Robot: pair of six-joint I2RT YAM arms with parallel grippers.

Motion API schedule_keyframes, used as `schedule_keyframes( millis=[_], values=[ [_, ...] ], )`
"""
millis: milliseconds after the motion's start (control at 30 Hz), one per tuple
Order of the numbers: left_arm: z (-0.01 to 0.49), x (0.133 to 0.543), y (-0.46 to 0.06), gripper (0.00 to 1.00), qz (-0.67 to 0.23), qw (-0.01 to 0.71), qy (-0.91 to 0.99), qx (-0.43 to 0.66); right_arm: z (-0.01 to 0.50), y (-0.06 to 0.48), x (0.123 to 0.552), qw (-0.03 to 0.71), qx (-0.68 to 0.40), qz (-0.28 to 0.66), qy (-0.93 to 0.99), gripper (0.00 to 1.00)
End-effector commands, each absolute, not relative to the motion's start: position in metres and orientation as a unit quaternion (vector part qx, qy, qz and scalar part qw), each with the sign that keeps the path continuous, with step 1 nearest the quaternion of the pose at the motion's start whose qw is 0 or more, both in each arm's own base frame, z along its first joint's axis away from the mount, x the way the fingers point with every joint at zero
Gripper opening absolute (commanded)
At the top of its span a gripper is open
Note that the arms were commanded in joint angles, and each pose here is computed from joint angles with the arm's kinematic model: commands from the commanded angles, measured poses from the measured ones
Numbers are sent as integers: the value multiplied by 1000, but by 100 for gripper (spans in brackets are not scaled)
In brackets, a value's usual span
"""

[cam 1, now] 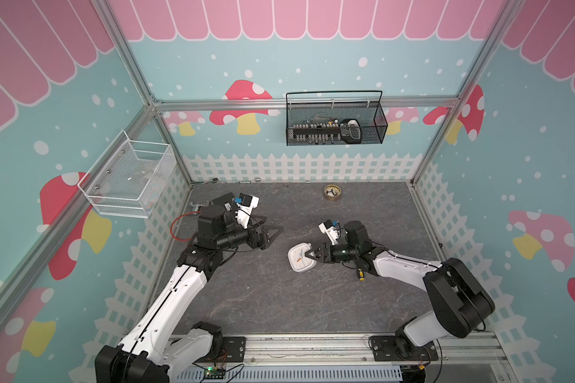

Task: Remove the battery from the alarm
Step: Adjust the alarm at the center of the board.

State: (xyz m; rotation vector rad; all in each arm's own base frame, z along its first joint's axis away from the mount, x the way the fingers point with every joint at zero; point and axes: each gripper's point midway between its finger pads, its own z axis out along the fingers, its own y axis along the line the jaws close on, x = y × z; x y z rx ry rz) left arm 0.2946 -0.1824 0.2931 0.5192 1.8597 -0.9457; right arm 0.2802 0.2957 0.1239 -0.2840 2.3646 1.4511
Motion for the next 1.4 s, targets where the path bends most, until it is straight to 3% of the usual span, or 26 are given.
schedule_keyframes(
  millis=[0, 500, 600, 833, 1200, 1367],
  values=[
    [289, 306, -170, 99, -357, 500, 769, 177, 125, 298, 307, 199, -44, 509, 836, 0],
    [283, 304, -171, 99, -357, 499, 768, 184, 42, 278, 289, 150, 54, 392, 906, 0],
    [280, 305, -171, 100, -357, 498, 769, 183, 31, 269, 282, 143, 65, 374, 914, 14],
    [279, 308, -171, 99, -355, 499, 770, 181, 20, 260, 274, 135, 69, 355, 922, 28],
    [279, 308, -171, 99, -353, 501, 769, 183, 11, 252, 264, 121, 59, 331, 934, 67],
    [277, 308, -170, 99, -351, 499, 771, 182, 15, 249, 265, 129, 58, 327, 935, 70]
  ],
)
